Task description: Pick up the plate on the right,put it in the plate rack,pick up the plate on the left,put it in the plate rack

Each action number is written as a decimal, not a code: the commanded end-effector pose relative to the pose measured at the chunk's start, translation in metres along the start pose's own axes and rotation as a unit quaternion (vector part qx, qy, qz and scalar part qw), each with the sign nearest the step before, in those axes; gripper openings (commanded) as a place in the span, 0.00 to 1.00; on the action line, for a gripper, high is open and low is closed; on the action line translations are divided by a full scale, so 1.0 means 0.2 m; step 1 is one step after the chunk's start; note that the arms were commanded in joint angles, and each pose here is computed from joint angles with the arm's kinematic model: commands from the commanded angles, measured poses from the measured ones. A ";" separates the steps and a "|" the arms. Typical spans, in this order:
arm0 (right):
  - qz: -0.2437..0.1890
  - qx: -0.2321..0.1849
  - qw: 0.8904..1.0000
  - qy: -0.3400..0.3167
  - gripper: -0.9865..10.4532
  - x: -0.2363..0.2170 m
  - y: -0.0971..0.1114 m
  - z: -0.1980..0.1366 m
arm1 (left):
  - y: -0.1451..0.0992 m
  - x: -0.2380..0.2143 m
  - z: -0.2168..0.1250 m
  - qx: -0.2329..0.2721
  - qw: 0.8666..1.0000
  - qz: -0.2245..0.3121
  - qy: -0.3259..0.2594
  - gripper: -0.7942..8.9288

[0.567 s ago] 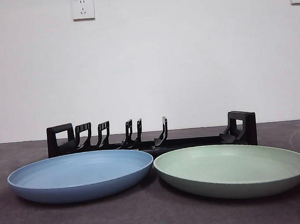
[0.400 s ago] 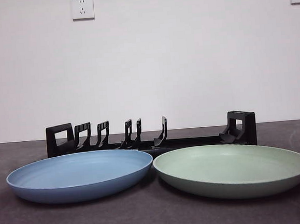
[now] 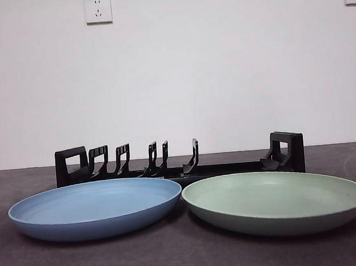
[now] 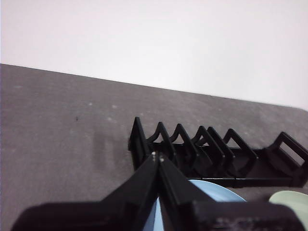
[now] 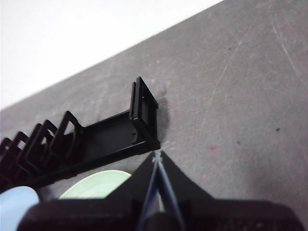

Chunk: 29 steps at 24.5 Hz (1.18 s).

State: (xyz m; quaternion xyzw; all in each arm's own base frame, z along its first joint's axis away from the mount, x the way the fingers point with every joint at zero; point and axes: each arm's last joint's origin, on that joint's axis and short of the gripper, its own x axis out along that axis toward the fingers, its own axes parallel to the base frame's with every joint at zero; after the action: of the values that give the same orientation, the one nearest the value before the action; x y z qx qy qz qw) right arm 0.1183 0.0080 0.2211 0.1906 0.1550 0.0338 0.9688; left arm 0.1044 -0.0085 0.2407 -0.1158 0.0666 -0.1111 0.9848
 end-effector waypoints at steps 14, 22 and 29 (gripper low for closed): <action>0.076 -0.057 0.950 0.296 0.13 0.45 0.09 0.21 | -0.05 0.43 0.26 -0.014 0.960 -0.192 0.204 0.11; 0.059 -0.041 0.930 0.361 0.36 0.56 0.05 0.12 | -0.20 0.50 0.23 0.019 0.950 -0.224 0.216 0.46; 0.082 -0.014 0.900 0.427 0.30 0.69 0.02 -0.02 | -0.48 0.45 0.32 0.156 0.938 -0.240 0.196 0.46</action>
State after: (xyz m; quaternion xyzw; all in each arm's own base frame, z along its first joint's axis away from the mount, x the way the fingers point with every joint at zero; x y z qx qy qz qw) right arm 0.2469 0.0293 0.1812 0.1591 0.5376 0.1854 0.8071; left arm 0.1815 -0.1060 0.3162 0.0344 0.2153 -0.3703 0.9029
